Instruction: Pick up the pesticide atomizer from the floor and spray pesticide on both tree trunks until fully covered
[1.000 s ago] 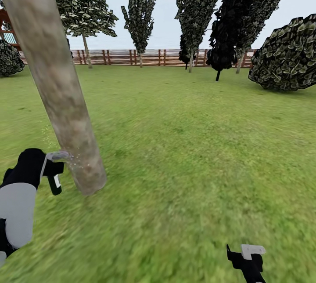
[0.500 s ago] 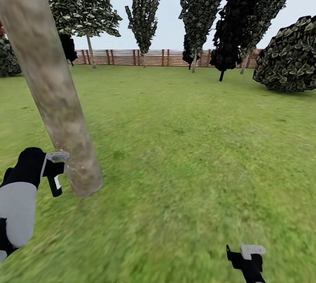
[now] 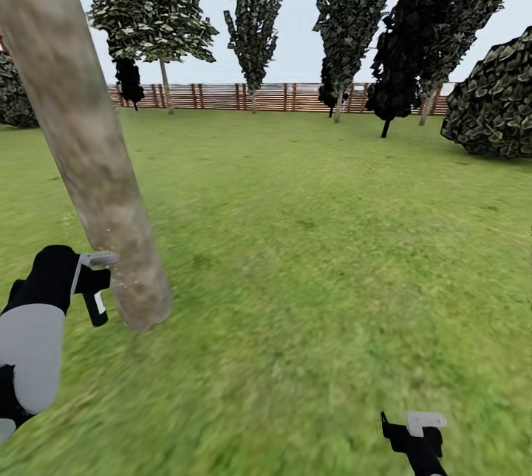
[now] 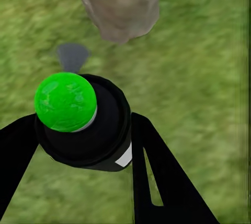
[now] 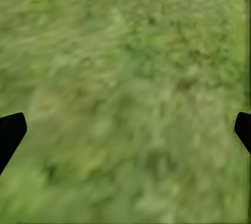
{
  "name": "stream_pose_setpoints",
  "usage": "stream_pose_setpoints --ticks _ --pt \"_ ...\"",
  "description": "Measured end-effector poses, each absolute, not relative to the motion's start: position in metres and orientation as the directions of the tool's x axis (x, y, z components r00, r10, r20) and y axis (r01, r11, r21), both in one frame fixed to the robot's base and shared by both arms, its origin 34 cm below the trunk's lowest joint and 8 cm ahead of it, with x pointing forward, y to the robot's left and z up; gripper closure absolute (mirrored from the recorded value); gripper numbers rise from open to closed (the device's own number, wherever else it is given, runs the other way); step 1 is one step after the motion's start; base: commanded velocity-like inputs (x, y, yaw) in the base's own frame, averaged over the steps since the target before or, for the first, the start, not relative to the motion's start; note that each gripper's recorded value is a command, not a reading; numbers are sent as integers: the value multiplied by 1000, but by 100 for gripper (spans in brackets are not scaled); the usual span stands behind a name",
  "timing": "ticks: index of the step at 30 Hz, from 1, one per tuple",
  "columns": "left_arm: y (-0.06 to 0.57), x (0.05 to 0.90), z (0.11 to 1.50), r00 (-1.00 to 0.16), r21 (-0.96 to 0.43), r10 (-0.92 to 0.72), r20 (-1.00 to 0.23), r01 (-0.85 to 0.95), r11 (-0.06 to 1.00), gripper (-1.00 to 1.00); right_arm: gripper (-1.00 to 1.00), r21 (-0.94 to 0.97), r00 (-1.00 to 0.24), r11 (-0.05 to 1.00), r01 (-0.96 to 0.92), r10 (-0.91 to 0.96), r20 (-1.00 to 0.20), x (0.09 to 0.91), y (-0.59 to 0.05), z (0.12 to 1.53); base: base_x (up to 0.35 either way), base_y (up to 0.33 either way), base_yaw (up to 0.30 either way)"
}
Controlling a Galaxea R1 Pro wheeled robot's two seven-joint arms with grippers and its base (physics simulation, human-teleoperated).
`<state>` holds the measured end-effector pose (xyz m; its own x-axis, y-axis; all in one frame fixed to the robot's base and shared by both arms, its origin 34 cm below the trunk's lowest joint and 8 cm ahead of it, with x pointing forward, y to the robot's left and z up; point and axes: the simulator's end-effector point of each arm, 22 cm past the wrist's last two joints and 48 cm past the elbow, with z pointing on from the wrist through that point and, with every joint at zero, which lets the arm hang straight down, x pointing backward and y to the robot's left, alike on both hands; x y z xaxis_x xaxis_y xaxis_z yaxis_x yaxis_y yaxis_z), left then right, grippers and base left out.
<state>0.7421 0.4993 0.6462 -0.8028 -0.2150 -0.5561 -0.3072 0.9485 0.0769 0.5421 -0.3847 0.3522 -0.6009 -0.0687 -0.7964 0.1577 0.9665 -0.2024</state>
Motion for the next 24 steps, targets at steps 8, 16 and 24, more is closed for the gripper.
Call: stream_pose_setpoints --ticks 8,16,24 --pt "499 742 646 -803 77 -215 -556 -307 949 100 -100 -202 -600 967 157 -69 -797 542 -385 352 96 -263 0" --pt "499 742 646 -803 77 -215 -555 -307 949 100 -100 -203 -600 967 157 -70 -797 542 -385 352 91 -265 0" --pt "505 740 646 -804 84 -216 -554 -312 946 100 -100 -203 -600 967 156 -70 -797 542 -384 352 89 -265 136"
